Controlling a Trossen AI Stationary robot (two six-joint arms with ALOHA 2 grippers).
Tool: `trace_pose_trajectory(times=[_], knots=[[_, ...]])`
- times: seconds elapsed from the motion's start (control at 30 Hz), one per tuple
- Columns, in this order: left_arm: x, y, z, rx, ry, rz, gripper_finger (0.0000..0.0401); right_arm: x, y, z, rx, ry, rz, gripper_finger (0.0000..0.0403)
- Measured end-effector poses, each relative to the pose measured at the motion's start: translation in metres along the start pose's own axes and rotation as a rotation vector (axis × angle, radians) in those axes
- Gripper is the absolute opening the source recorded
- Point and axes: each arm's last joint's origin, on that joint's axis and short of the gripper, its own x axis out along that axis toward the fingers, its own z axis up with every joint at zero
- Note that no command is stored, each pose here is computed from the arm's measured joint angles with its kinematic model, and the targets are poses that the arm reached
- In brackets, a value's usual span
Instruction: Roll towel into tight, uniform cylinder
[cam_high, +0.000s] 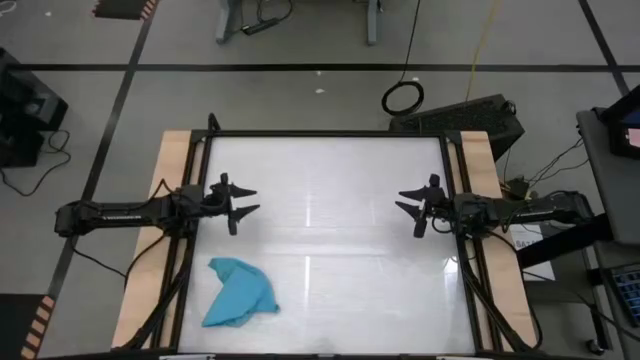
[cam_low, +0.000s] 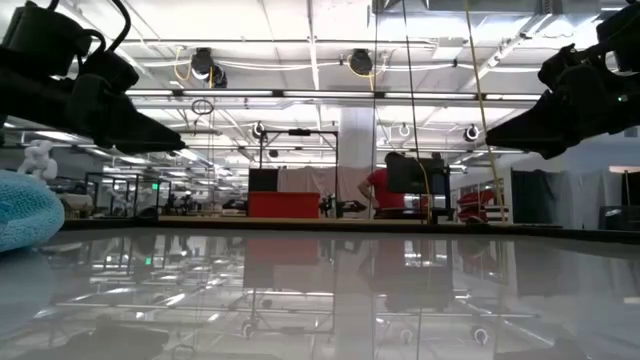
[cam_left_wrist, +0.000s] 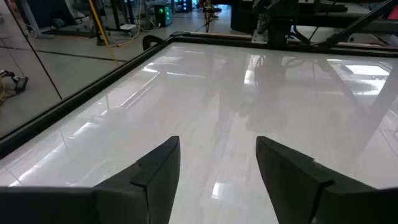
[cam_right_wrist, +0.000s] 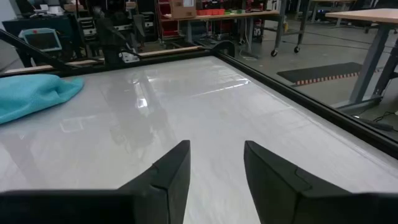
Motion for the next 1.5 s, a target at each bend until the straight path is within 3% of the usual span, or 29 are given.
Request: trace_pose_trajectory(times=[1.3,1.5], knots=[[0.0,0.0,0.0,0.0,0.0,0.0,0.0216,0.0,0.0,0.0002,0.001,-0.002,0.0,0.0141],[0.0,0.0,0.0,0.0,0.0,0.0,0.0216,-0.0001,0.0006,0.004,0.066,-0.038,0.007,0.0141]])
